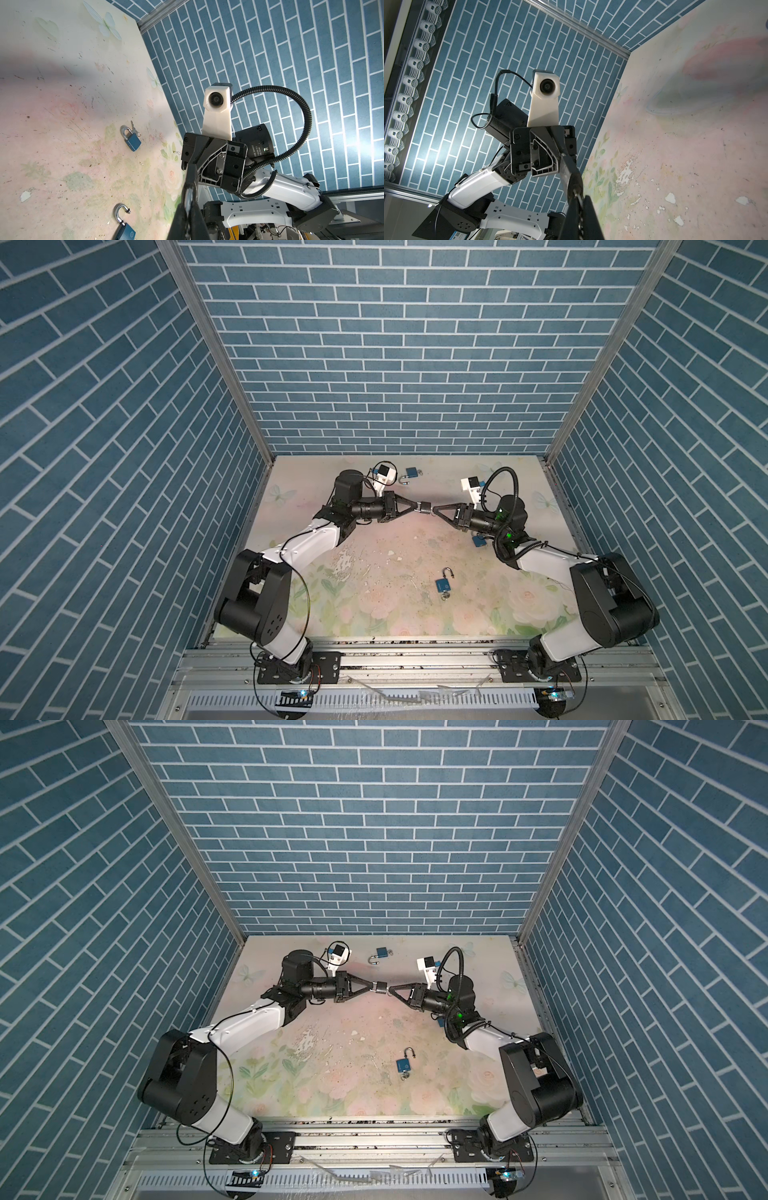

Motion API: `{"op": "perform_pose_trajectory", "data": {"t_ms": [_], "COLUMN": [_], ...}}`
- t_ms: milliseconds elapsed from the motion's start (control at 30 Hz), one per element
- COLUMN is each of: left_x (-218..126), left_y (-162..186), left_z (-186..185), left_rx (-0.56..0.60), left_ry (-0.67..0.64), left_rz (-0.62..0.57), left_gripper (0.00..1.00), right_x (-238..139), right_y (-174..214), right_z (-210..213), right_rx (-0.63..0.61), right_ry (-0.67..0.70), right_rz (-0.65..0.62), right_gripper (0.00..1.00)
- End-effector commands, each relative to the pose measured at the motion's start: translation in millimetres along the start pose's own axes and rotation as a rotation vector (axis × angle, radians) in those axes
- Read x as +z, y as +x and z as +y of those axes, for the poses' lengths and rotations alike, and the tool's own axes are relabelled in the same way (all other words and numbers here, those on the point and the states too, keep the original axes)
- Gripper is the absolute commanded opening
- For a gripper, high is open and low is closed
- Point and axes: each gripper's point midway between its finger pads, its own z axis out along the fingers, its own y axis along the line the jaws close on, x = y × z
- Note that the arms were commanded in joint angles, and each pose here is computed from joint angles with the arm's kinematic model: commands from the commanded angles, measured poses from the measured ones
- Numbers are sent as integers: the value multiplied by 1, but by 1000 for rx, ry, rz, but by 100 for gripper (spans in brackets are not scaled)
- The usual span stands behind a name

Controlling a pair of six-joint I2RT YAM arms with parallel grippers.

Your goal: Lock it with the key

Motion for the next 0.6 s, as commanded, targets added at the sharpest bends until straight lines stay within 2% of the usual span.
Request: {"op": "perform_pose_trajectory", "data": {"t_ms": [0, 367, 567], "left_x": [-3, -4, -1], "left_y": [-11, -17, -15], "left_z": [-7, 0, 10], "left_rx": [53, 46, 29], "left_ry": [16, 30, 18], "left_rz": [-5, 6, 64], "left_gripper": [0, 0, 0], "right_x": [-7, -24, -40], "right_y": [-1, 4, 4], "right_z": [-2, -16, -23], "right_rx": [-51, -38, -25], "right_ry": [41, 67, 95], "right_rz": [-30, -80, -115], "right_gripper": [0, 0, 0]}}
